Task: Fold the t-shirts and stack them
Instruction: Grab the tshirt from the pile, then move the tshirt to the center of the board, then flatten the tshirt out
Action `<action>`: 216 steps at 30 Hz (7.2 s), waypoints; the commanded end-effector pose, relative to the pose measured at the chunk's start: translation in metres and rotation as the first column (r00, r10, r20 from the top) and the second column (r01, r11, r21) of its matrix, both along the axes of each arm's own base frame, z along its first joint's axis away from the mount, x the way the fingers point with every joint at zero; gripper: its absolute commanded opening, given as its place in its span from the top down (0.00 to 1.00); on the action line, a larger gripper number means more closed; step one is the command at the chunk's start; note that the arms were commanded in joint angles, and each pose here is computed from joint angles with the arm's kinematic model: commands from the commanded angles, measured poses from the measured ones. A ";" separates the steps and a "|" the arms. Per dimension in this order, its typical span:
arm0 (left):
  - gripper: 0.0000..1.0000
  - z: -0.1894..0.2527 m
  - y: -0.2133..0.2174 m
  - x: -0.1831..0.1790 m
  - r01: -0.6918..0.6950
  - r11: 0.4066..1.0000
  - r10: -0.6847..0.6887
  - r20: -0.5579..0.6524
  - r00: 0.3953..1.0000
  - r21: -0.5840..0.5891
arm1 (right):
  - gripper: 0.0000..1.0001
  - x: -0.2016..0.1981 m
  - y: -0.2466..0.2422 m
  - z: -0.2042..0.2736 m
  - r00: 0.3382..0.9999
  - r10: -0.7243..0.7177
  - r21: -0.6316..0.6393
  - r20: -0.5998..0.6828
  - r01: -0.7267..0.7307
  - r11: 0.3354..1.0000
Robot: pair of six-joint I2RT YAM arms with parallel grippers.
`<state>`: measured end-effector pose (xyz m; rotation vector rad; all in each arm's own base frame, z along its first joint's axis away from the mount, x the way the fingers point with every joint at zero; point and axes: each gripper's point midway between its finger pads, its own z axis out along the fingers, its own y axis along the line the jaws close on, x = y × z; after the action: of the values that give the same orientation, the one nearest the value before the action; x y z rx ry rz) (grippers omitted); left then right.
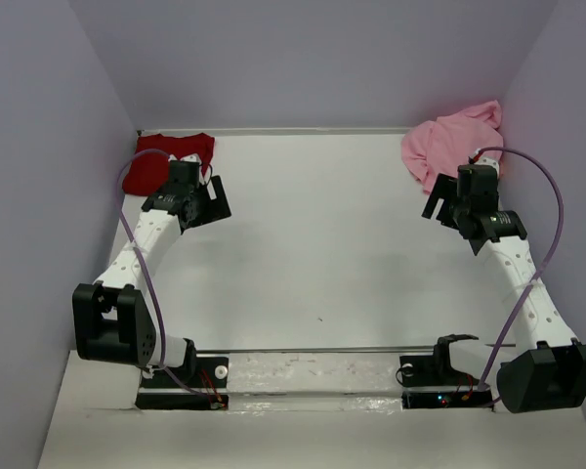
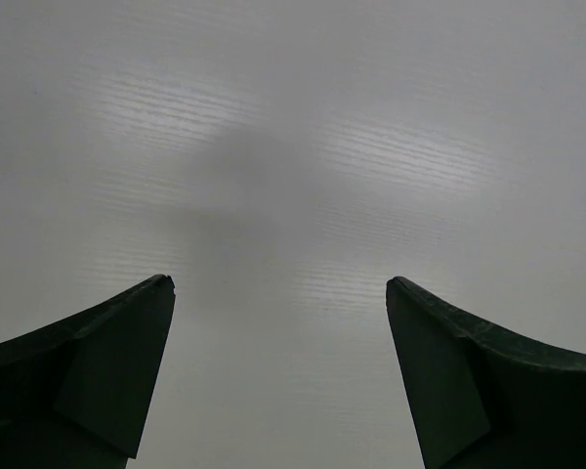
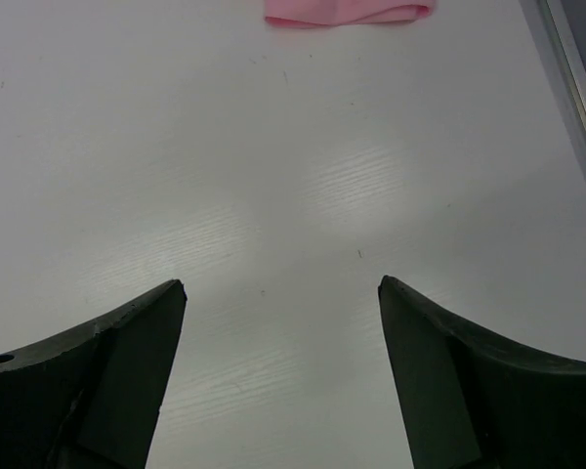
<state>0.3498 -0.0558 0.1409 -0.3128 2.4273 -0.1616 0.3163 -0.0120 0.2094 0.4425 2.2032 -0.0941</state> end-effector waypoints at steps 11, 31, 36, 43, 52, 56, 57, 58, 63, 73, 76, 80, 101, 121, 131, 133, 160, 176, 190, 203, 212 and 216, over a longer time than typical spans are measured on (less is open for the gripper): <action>0.01 0.013 0.003 -0.001 -0.002 1.000 0.002 0.069 0.998 -0.002 | 0.13 0.005 0.004 0.029 0.995 0.038 0.007 0.091 -0.039 0.999; 0.01 0.031 -0.002 0.036 0.015 1.000 -0.016 0.085 0.996 0.011 | 0.12 0.017 0.002 0.010 0.999 0.051 -0.024 0.011 -0.051 0.998; 0.01 0.031 0.000 0.035 0.014 1.000 -0.016 0.091 0.996 0.023 | 0.12 0.032 0.003 -0.004 0.998 0.041 -0.018 -0.040 -0.041 0.999; 0.01 0.030 -0.001 0.028 0.025 1.000 -0.026 0.095 0.995 0.011 | 0.09 0.079 -0.019 -0.012 0.998 -0.002 0.003 -0.059 0.003 1.000; 0.01 0.033 0.000 0.011 0.035 0.999 -0.036 0.124 0.992 0.008 | 0.11 0.145 -0.040 -0.045 0.988 -0.120 -0.027 -0.102 0.118 0.993; 0.01 0.035 0.000 0.008 0.050 0.999 -0.052 0.135 0.990 0.015 | 0.13 0.170 -0.044 -0.055 0.985 -0.134 -0.048 -0.106 0.130 0.990; 0.01 0.035 -0.005 0.008 0.069 0.998 -0.069 0.135 0.989 -0.001 | 0.13 0.174 -0.049 -0.069 0.980 -0.148 -0.050 -0.133 0.143 0.989; 0.01 0.035 -0.004 0.008 0.067 0.998 -0.067 0.130 0.989 -0.001 | 0.14 0.181 -0.048 -0.067 0.982 -0.142 -0.041 -0.122 0.138 0.990; 0.01 0.040 -0.005 0.013 0.065 0.998 -0.064 0.144 0.988 -0.002 | 0.17 0.199 -0.049 -0.081 0.981 -0.144 -0.043 -0.134 0.139 0.989; 0.01 0.044 -0.005 0.024 0.071 0.997 -0.072 0.139 0.988 0.012 | 0.33 0.214 -0.084 -0.119 0.960 -0.206 -0.065 -0.188 0.197 0.978; 0.01 0.044 -0.006 0.025 0.071 0.997 -0.072 0.137 0.988 0.010 | 0.31 0.216 -0.091 -0.133 0.954 -0.217 -0.076 -0.209 0.205 0.976; 0.01 0.041 -0.005 0.027 0.067 0.998 -0.068 0.128 0.989 0.013 | 0.44 0.216 -0.092 -0.144 0.947 -0.231 -0.081 -0.225 0.218 0.973; 0.01 0.047 -0.016 0.041 0.088 0.996 -0.082 0.148 0.986 -0.034 | 1.00 0.176 0.017 -0.041 0.977 0.119 0.318 -0.176 -0.058 0.946; 0.01 0.063 -0.012 0.073 0.039 0.999 -0.036 0.165 0.986 -0.015 | 1.00 -0.036 0.299 0.197 0.428 0.882 0.709 0.197 -0.684 0.174; 0.01 0.078 -0.008 0.082 0.003 1.000 0.000 0.190 0.982 -0.012 | 1.00 -0.047 0.243 0.322 0.402 0.695 0.465 0.596 -0.878 0.109; 0.01 0.078 -0.009 0.081 0.003 1.000 0.000 0.188 0.982 -0.016 | 1.00 -0.043 0.242 0.305 0.432 0.702 0.488 0.566 -0.862 0.136; 0.01 0.082 -0.006 0.054 0.029 1.000 -0.028 0.189 0.982 -0.001 | 0.00 0.094 0.117 -0.012 0.917 0.268 0.192 -0.295 -0.217 0.957; 0.01 0.049 -0.013 0.028 0.000 0.969 0.004 0.015 1.000 -0.246 | 0.06 0.004 0.253 -0.020 0.553 0.817 0.527 -0.161 -0.652 0.545; 0.01 0.015 -0.032 -0.056 -0.059 0.929 -0.012 -0.189 0.982 -0.365 | 0.14 -0.012 0.321 -0.082 0.354 0.928 0.563 -0.113 -0.747 0.353; 0.01 0.018 -0.030 -0.078 -0.097 0.922 0.022 -0.199 0.980 -0.374 | 0.15 0.003 0.371 -0.104 0.268 0.961 0.575 -0.071 -0.776 0.259; 0.01 0.019 -0.026 -0.083 -0.102 0.931 0.033 -0.196 0.980 -0.351 | 0.21 0.013 0.382 -0.115 0.260 0.964 0.595 -0.065 -0.765 0.246; 0.01 0.020 -0.025 -0.081 -0.102 0.934 0.034 -0.200 0.979 -0.341 | 0.23 0.008 0.385 -0.123 0.248 0.966 0.607 -0.077 -0.757 0.243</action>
<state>0.2744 -0.0814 0.1567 -0.6130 2.5635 -0.5688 0.3171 0.3585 0.0779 -0.7800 2.6476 1.0808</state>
